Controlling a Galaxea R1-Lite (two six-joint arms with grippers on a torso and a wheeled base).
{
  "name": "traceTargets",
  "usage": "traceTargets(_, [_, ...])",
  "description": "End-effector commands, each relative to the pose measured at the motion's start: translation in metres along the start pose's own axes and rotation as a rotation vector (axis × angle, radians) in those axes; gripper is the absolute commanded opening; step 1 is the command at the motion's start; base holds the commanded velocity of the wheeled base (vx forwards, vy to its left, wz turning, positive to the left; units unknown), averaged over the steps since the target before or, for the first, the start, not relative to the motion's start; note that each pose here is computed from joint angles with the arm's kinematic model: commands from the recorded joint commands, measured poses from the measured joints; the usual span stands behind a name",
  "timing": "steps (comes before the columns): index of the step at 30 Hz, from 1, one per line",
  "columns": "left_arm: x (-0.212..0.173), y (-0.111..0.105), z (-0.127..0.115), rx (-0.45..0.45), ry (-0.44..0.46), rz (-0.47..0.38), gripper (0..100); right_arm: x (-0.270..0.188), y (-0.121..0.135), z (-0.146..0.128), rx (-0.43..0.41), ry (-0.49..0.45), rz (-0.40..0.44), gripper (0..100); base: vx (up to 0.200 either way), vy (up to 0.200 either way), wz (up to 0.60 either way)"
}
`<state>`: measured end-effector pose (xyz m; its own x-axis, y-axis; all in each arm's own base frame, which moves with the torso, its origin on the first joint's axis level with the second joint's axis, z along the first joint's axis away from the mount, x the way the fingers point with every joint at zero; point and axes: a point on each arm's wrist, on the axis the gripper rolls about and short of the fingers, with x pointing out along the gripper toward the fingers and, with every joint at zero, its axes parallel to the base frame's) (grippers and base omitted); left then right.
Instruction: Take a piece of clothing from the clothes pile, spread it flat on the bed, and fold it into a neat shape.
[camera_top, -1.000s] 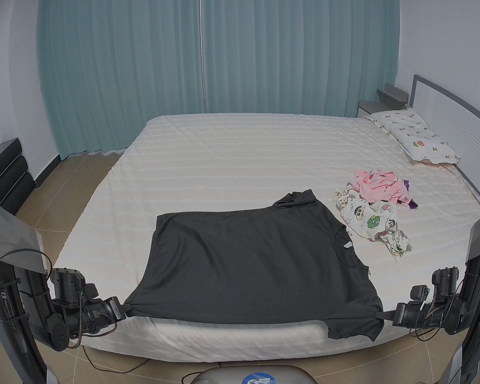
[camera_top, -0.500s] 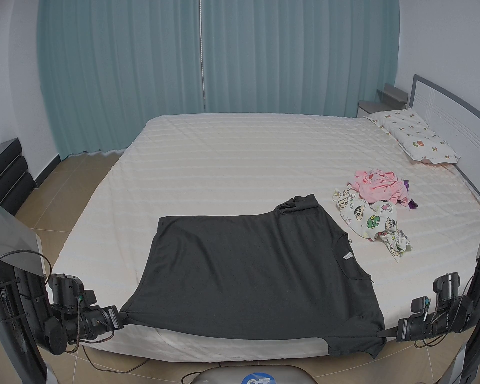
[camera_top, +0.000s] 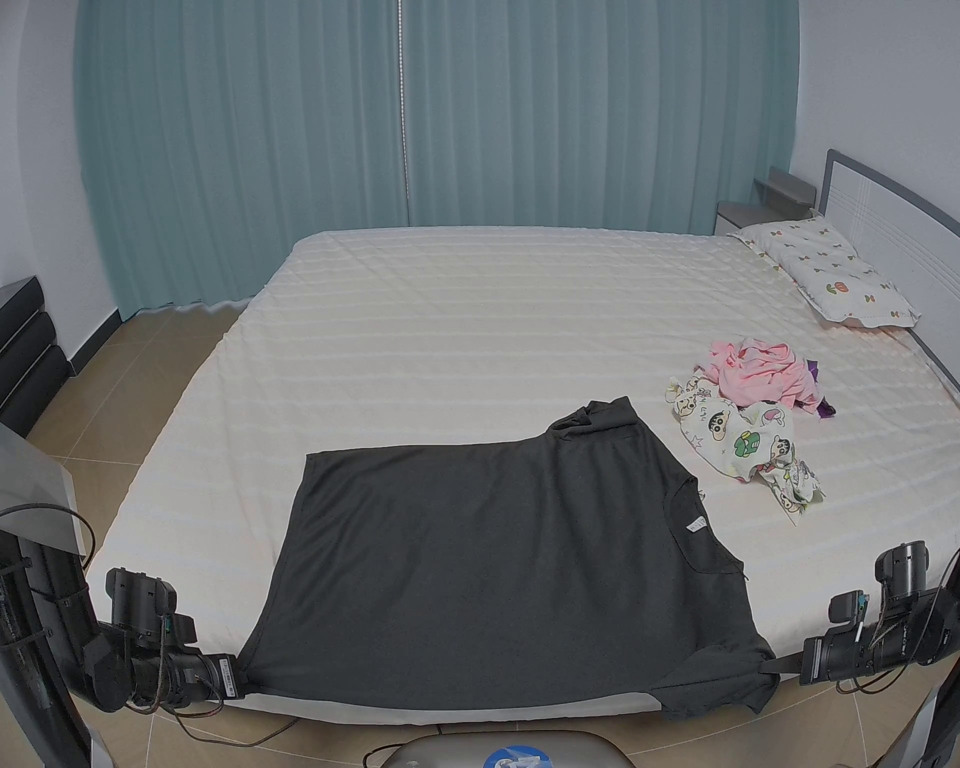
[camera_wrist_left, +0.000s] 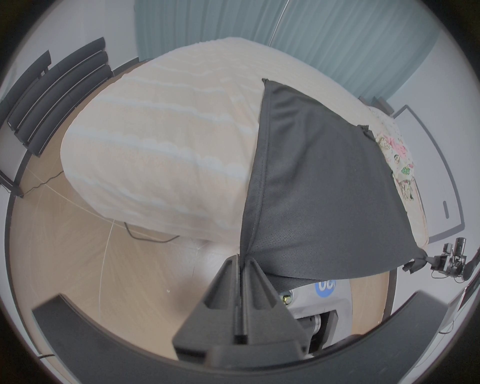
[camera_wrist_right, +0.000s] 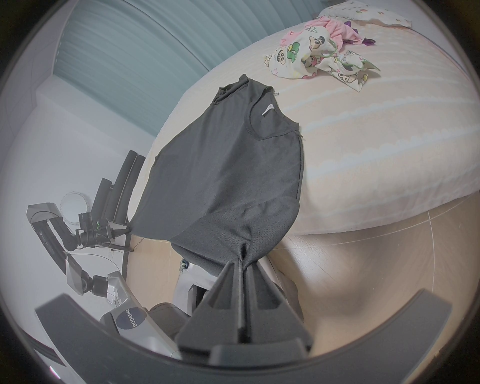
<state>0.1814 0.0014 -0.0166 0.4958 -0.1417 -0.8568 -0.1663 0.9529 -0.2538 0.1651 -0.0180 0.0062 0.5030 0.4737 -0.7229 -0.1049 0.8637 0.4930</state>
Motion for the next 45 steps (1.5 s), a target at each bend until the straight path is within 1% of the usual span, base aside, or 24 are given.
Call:
traceTargets(1, [-0.005,-0.005,0.01,0.018,-0.05,-0.004,0,-0.005,0.005,-0.003,-0.014,-0.009,0.006,0,0.0,0.0,0.0])
traceTargets(2, [-0.005,-0.005,0.01,0.017,-0.05,-0.004,0,-0.005,0.005,-0.003,-0.014,-0.01,0.006,0,0.0,0.0,0.0])
traceTargets(3, [-0.004,-0.005,0.016,0.009,-0.063,-0.003,0,-0.005,0.005,-0.002,-0.017,-0.014,0.008,0,0.0,0.0,0.0])
traceTargets(8, [-0.009,-0.006,0.018,0.004,-0.055,0.0,0,-0.005,0.006,0.003,-0.03,-0.035,0.031,0,0.0,0.0,0.0])
traceTargets(9, [-0.013,-0.01,0.029,-0.003,-0.054,-0.003,0,-0.005,0.006,0.011,-0.045,-0.063,0.056,0,0.0,0.0,0.0])
traceTargets(11, [-0.013,-0.014,0.042,-0.036,-0.047,-0.005,0,-0.005,0.006,0.013,-0.05,-0.069,0.061,0,0.0,0.0,0.0])
traceTargets(13, [-0.016,-0.018,0.057,-0.083,-0.051,-0.015,0,-0.001,0.004,0.024,-0.061,-0.093,0.066,0,0.0,0.0,0.0])
traceTargets(14, [-0.016,-0.018,0.057,-0.083,-0.051,-0.015,0,-0.001,0.004,0.024,-0.061,-0.093,0.066,0,0.0,0.0,0.0])
traceTargets(15, [-0.017,-0.023,0.069,-0.12,-0.042,-0.018,0,0.001,0.004,0.032,-0.059,-0.113,0.069,0,0.0,0.0,0.0])
traceTargets(17, [-0.016,-0.025,0.075,-0.132,-0.035,-0.016,0,0.002,0.005,0.038,-0.054,-0.125,0.075,0,0.0,0.0,0.0])
traceTargets(18, [-0.016,-0.027,0.082,-0.135,-0.034,-0.018,0,0.005,0.007,0.046,-0.039,-0.137,0.086,0,0.0,0.0,0.0])
traceTargets(20, [-0.016,-0.029,0.09,-0.14,-0.048,-0.024,0,0.007,0.01,0.054,-0.026,-0.149,0.1,0,0.0,0.0,0.0])
traceTargets(24, [-0.014,-0.034,0.108,-0.202,-0.073,-0.038,0,0.016,0.013,0.07,-0.016,-0.165,0.12,0,0.0,0.0,0.0])
traceTargets(28, [-0.007,-0.036,0.12,-0.246,-0.065,-0.038,0,0.027,0.01,0.082,-0.017,-0.167,0.126,0,0.0,0.0,0.0])
traceTargets(34, [0.01,-0.036,0.131,-0.25,-0.057,-0.035,0,0.044,0.001,0.095,0.009,-0.135,0.119,0,0.0,0.0,0.0])
traceTargets(38, [0.016,-0.037,0.137,-0.255,-0.057,-0.034,0,0.049,-0.001,0.104,0.005,-0.141,0.121,0,0.0,0.0,0.0])
traceTargets(39, [0.023,-0.038,0.143,-0.265,-0.054,-0.036,0,0.056,-0.004,0.11,0.01,-0.136,0.12,0,0.0,0.0,0.0])
traceTargets(45, [0.043,-0.043,0.159,-0.312,-0.034,-0.032,0,0.074,-0.011,0.119,0.008,-0.125,0.118,0,0.0,0.0,0.0])
